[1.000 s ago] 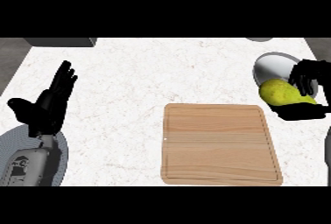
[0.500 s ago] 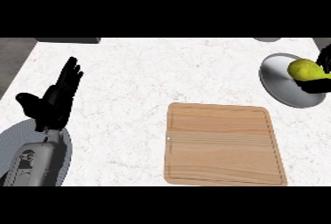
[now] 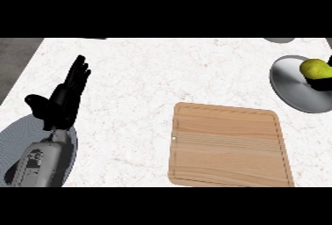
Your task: Pick the pear from the cutting board and place it in the pan
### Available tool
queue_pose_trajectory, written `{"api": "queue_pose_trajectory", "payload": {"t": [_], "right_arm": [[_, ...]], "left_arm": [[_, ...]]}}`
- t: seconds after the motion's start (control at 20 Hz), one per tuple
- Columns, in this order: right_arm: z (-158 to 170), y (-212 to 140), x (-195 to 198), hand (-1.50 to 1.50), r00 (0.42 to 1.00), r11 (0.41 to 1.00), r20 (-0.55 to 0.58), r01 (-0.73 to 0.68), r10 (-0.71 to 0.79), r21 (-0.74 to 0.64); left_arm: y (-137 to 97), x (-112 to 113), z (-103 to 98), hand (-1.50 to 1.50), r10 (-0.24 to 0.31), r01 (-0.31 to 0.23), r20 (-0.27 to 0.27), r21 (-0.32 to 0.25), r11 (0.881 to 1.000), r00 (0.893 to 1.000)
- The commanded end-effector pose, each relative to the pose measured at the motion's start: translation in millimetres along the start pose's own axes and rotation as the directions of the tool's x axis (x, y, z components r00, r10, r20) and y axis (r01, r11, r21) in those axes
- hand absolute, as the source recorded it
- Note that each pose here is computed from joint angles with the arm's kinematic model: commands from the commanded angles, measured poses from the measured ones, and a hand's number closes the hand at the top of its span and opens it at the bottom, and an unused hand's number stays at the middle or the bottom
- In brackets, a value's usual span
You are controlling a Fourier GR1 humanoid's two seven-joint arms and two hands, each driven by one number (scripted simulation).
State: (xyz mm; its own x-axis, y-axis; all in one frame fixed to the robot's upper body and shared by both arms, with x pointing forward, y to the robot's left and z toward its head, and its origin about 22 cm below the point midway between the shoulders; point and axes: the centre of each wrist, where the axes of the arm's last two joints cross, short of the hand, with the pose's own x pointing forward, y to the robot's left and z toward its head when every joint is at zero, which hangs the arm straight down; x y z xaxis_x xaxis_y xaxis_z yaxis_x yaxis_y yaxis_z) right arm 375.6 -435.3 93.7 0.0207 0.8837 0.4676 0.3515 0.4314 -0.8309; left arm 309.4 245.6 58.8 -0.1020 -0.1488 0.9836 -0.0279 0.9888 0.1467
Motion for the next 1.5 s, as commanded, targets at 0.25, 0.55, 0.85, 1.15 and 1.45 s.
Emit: {"api": "queue_pose_trajectory", "payload": {"t": [0.25,0.55,0.85,1.15,1.45], "right_arm": [[10.4,23.2,-19.9,-1.5,0.965,0.945,-0.179,0.23,-0.191,0.231],[20.0,39.1,-23.4,-1.5,0.952,0.9,-0.147,0.302,-0.268,0.313],[10.7,20.4,-24.9,-1.5,0.881,0.875,-0.061,0.473,-0.469,0.101],[45.9,-10.5,-74.9,-1.5,0.757,0.754,-0.07,0.653,-0.649,0.065],[85.8,-40.9,-115.2,-1.5,0.648,0.628,-0.063,0.754,-0.759,0.193]], "left_arm": [[-4.5,-0.2,0.2,0.0,0.003,-0.003,0.008,-0.043,0.999,1.0],[1.6,0.7,-8.3,0.0,-0.004,0.004,0.006,0.003,1.0,1.0],[6.8,-1.3,-5.9,0.0,0.002,-0.002,-0.008,0.018,1.0,1.0],[17.3,-7.0,4.0,0.0,-0.008,0.009,-0.028,0.022,1.0,1.0],[20.7,-3.8,8.8,0.0,-0.002,0.004,-0.039,0.055,0.998,0.999]]}}
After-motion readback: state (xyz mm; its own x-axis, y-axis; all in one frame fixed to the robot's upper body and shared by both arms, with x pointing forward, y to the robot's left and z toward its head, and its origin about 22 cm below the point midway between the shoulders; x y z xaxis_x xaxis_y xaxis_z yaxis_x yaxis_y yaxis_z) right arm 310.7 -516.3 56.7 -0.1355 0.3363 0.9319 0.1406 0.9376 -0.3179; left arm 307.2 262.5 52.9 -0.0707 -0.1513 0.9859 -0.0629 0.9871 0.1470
